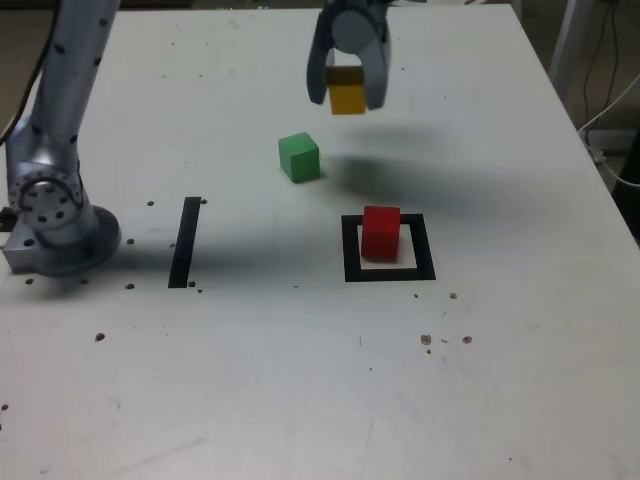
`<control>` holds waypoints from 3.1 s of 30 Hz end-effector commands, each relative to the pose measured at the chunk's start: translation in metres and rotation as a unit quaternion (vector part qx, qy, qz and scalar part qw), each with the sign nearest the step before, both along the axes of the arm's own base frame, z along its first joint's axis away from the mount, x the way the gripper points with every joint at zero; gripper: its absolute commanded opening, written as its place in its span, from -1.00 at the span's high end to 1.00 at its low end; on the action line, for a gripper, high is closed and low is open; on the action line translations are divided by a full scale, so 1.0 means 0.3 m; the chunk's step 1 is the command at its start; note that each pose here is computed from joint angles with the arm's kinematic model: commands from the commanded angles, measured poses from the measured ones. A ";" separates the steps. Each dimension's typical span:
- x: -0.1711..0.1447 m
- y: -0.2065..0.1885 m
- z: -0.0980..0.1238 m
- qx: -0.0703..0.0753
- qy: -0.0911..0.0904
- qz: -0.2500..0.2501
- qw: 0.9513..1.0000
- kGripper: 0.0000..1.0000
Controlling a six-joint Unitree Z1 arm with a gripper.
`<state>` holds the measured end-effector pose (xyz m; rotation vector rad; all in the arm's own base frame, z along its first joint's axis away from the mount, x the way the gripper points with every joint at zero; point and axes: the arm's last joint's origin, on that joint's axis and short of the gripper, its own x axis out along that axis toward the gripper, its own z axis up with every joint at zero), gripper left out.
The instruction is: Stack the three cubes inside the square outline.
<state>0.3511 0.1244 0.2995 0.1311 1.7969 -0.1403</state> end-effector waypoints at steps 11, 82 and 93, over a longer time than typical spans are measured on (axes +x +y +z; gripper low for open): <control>0.008 -0.309 0.037 -0.004 -0.004 0.002 1.000 0.52; 0.118 -0.428 -0.181 -0.032 0.038 -0.007 0.999 -0.99; -0.016 -0.385 -0.021 0.035 0.000 0.007 0.999 -0.99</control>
